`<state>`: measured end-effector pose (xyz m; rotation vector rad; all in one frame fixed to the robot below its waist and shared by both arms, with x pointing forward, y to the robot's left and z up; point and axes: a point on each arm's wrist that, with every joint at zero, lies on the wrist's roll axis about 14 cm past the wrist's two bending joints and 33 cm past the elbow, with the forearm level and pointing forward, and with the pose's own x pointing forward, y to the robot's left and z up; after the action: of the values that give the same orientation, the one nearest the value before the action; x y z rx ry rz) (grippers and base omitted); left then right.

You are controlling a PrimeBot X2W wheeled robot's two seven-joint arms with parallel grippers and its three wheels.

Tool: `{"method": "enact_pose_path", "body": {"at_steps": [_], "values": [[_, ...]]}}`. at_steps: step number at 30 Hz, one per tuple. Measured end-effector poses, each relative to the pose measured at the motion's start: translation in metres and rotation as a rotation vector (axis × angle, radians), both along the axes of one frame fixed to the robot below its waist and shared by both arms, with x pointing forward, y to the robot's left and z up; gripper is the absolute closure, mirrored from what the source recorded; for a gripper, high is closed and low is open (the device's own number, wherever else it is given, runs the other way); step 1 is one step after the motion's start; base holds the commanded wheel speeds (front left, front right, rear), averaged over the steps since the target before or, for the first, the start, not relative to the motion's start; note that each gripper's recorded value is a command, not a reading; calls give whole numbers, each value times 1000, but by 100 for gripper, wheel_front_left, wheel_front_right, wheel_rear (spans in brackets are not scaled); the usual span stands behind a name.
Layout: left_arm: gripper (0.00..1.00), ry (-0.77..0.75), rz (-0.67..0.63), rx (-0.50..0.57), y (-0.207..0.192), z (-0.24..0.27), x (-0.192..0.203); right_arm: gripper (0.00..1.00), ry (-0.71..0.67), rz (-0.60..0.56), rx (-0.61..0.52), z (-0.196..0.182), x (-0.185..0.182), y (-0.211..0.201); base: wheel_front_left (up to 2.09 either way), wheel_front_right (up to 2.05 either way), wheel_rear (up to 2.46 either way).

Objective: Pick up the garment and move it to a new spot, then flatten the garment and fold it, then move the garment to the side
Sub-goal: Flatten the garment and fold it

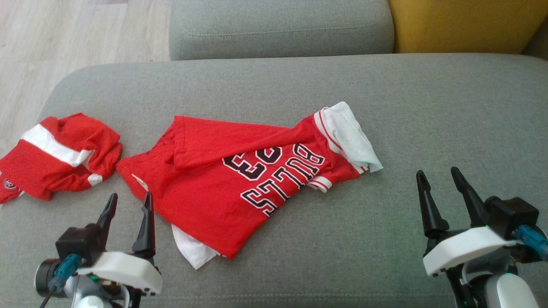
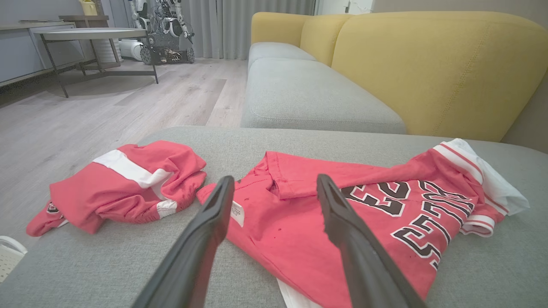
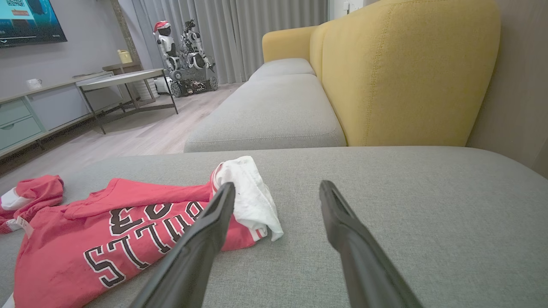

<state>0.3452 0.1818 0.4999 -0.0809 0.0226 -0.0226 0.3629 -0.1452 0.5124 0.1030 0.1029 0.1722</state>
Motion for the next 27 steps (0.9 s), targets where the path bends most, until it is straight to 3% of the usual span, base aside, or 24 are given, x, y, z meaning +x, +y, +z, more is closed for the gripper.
{"method": "enact_pose_path", "body": {"at_steps": [10,15,27], "values": [[0,12,4,3,0,-4,1,0,32,-14,0,-10,2,-5,0,0,0],[0,29,-1,-3,0,-9,7,0,140,-8,-34,-43,9,-4,0,0,0],[0,26,-1,6,6,-17,41,0,332,103,-188,-111,66,22,0,0,0]]}}
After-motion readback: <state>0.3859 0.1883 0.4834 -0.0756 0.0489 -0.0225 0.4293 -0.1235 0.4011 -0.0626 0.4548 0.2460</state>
